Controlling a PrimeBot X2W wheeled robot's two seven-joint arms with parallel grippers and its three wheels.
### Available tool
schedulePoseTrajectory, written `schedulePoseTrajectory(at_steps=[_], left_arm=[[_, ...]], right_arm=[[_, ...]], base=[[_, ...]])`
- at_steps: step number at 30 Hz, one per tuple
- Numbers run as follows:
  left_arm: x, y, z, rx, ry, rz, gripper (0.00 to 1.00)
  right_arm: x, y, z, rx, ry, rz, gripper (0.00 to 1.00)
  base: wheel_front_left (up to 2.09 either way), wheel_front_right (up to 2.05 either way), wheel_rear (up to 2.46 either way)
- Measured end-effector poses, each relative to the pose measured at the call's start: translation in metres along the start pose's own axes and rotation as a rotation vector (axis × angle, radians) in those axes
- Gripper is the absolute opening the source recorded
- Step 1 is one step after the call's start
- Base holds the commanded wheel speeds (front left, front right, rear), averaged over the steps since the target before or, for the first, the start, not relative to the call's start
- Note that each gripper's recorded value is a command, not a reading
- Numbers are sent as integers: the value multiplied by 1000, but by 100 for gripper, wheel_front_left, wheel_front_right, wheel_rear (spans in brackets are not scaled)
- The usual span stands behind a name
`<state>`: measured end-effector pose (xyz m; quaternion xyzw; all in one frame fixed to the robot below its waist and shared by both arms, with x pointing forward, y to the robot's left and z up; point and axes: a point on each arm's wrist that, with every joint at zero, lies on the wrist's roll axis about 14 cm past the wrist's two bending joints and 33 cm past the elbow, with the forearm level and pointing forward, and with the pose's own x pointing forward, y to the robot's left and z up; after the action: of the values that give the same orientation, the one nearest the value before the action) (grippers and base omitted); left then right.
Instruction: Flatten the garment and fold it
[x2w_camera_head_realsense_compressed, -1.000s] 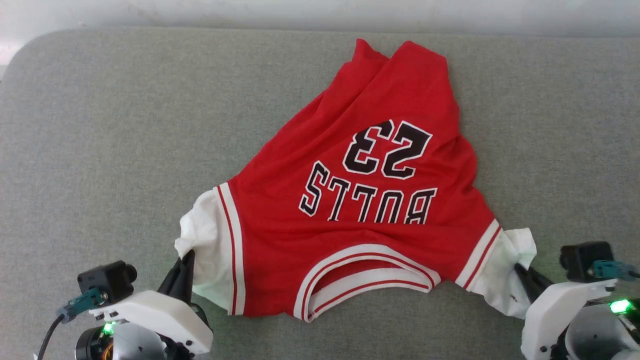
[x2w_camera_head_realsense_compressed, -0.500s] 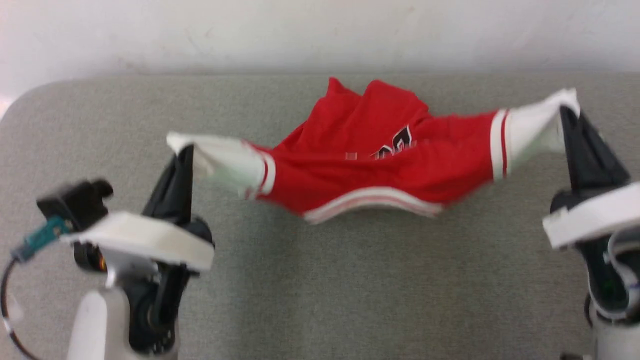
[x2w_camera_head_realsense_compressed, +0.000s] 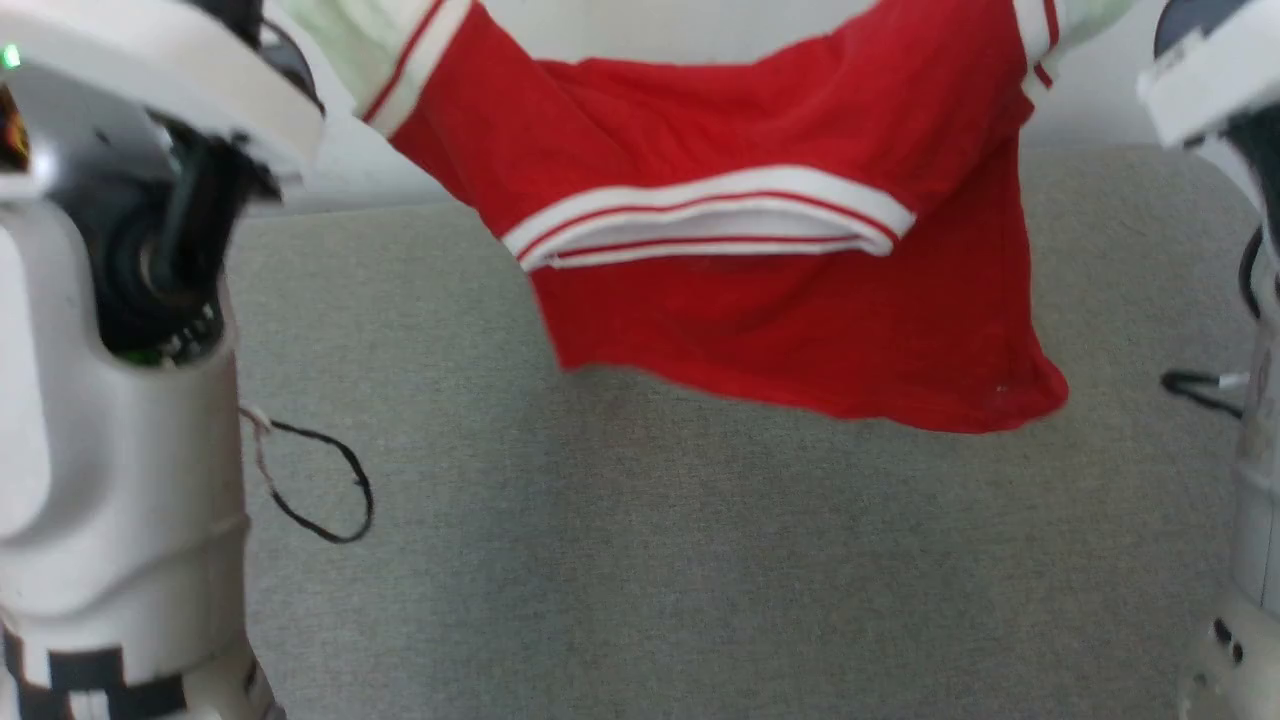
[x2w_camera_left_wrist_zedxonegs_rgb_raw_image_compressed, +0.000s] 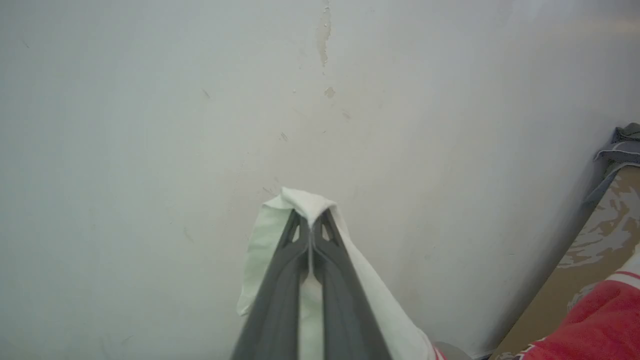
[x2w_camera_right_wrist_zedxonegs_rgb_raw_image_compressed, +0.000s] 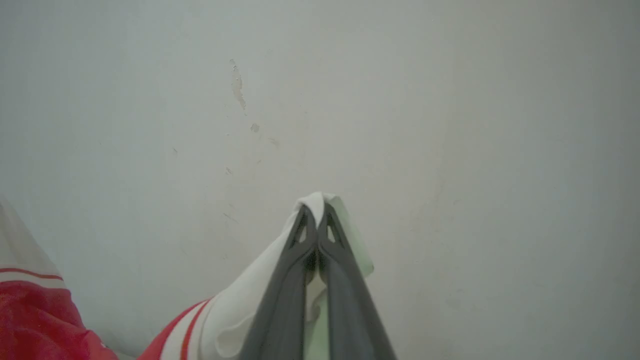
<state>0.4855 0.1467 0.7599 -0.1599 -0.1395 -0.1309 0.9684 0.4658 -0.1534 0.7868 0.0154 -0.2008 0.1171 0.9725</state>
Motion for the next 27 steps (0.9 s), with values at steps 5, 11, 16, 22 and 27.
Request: schedulePoseTrajectory(at_steps=[5,11,16,22,27], left_arm=[[29,17,-14,23,105,57,0],[68,34,-30,45,133,108,0],[110,45,-12,83,16,127,0],[148,67,-33,66,-75,151,0],[159,116,-84,1,-90,235,0]], right_arm=[[22,-10,-18,-25,108,-19,0],[55,-31,-46,-115,194,-62,0],[96,-49,-56,-207,173,-95,0],[134,-74,-102,-235,172,-140,0],[144,-82,-183,-231,252,-133,0]], base=[[0,0,0],[0,0,0],[0,0,0],[0,0,0],[0,0,0]])
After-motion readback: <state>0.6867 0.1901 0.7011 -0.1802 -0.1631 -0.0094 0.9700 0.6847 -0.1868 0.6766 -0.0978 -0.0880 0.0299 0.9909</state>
